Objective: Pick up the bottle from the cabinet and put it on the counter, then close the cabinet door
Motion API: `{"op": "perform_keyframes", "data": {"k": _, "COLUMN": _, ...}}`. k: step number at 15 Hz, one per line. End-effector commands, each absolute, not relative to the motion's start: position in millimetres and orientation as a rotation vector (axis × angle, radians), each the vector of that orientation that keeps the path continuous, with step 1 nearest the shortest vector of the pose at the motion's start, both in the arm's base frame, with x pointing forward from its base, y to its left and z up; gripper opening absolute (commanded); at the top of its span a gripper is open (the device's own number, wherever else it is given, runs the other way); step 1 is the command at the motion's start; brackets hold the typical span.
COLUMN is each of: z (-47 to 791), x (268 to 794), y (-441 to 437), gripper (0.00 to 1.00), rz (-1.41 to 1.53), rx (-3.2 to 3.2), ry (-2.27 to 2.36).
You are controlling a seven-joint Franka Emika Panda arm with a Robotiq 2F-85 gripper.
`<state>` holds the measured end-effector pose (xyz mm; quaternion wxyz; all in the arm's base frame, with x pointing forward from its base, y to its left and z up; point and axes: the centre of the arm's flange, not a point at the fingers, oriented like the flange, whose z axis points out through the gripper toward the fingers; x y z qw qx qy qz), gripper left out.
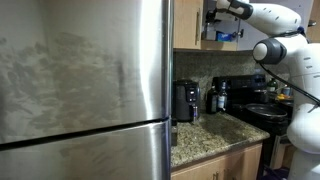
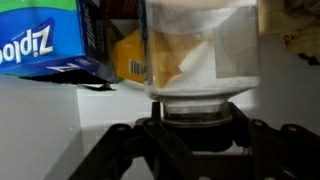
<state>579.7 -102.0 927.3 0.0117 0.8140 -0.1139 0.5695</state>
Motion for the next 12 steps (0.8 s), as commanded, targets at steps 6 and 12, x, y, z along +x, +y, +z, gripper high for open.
{"op": "perform_keyframes", "data": {"k": 6, "z": 957.6, "x": 448.5, "y": -105.2, "gripper": 0.38, "rz": 1.861, "rx": 2.539, "ry": -0.282}}
{"op": "perform_keyframes", "data": {"k": 12, "z": 917.4, "x": 398.2, "y": -122.2, "gripper": 0.38, "rz": 1.485, "rx": 2.841, "ry": -0.152}}
